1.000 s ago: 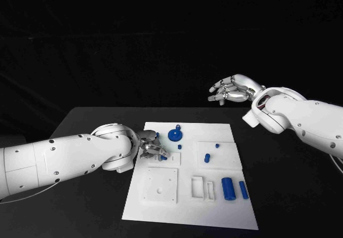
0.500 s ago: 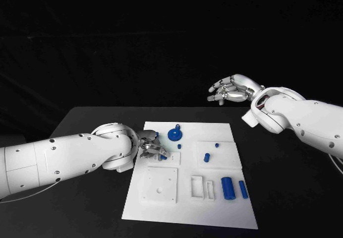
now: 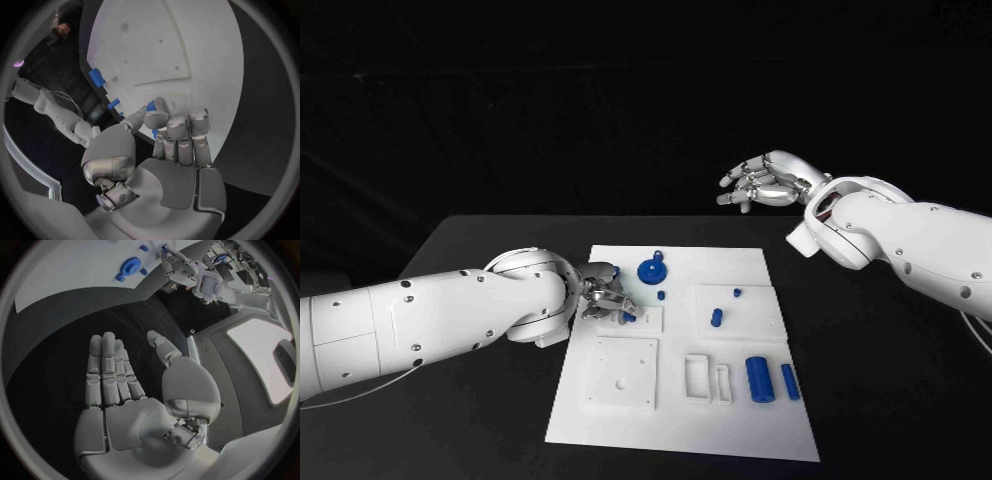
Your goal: Assemble the parts on the task board
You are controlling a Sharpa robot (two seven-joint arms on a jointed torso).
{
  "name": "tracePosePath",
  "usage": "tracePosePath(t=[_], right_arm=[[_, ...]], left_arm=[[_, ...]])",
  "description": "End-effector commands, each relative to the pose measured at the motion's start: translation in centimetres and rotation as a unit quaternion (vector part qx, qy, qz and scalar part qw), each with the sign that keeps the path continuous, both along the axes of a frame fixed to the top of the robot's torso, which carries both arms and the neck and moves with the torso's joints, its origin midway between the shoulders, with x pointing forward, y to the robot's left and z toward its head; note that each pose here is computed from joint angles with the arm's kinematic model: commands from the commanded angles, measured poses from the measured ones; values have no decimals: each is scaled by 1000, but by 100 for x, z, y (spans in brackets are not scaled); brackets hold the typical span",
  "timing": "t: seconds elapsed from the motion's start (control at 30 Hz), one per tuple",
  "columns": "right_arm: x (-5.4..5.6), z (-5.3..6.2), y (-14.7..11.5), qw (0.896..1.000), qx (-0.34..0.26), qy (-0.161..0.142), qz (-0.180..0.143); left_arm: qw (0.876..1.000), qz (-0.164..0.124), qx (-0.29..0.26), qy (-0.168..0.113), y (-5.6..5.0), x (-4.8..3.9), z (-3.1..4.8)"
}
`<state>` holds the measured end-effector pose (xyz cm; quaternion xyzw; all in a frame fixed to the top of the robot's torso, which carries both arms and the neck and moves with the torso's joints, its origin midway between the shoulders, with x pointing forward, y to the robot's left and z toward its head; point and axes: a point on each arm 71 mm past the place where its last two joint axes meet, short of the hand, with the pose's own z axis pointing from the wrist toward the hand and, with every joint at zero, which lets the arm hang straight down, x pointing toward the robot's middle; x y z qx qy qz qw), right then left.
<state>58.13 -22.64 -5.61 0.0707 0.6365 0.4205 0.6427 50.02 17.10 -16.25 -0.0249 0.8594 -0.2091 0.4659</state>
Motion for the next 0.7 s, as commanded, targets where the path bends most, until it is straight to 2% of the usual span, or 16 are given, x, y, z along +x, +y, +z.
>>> tracePosePath(t=[0.03, 0.7], right_arm=[[-2, -7, 6, 1000, -4, 1, 6], [2, -25, 9, 1000, -3, 4, 7]], left_arm=[[1000, -8, 16, 23, -24, -45, -106], [1000, -7, 15, 24, -27, -32, -106]])
